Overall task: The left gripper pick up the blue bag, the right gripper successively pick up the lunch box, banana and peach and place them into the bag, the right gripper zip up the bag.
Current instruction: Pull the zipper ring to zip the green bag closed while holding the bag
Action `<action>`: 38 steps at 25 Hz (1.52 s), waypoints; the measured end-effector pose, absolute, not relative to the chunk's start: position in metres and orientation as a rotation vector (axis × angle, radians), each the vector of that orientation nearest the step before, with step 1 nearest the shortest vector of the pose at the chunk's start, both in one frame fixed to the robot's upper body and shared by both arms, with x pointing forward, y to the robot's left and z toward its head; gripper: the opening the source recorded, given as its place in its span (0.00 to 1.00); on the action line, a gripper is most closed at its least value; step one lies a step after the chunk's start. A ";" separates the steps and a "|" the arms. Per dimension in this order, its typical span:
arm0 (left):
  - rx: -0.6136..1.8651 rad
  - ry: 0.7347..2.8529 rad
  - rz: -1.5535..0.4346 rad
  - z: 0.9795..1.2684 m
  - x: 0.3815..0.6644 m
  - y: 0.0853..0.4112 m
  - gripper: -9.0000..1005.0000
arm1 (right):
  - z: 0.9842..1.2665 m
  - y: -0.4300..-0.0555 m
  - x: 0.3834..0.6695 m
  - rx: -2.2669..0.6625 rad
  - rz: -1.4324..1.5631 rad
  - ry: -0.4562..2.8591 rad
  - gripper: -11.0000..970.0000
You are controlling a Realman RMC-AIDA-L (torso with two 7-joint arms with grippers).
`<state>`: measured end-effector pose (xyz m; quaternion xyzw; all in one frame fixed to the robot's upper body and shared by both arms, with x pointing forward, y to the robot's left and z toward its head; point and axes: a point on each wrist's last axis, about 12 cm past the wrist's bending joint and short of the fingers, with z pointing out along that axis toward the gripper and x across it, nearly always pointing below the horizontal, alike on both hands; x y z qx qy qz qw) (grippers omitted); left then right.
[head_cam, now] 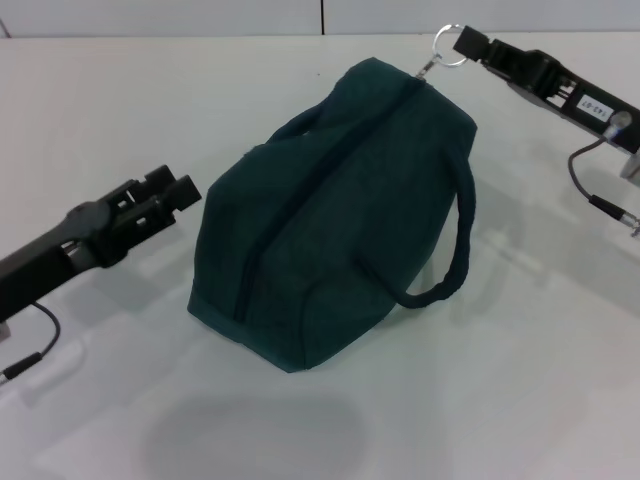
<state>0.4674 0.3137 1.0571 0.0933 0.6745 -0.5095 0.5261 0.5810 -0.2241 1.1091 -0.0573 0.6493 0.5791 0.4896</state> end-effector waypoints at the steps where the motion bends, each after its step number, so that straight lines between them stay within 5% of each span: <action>1: 0.220 1.615 -1.220 1.058 0.469 0.315 0.55 | 1.109 -0.225 0.580 -0.138 1.404 1.573 0.01; 8: 0.143 1.610 -1.273 1.080 0.500 0.323 0.82 | 1.110 -0.229 0.576 -0.146 1.400 1.555 0.01; 15: 0.257 1.662 -1.363 1.114 0.549 0.307 0.89 | 1.110 -0.228 0.576 -0.156 1.400 1.550 0.01; 26: 0.559 2.080 -1.352 1.161 0.599 0.260 0.87 | 1.109 -0.229 0.575 -0.166 1.387 1.545 0.02; 38: 0.621 2.123 -1.393 1.182 0.609 0.224 0.84 | 1.111 -0.234 0.573 -0.168 1.381 1.512 0.01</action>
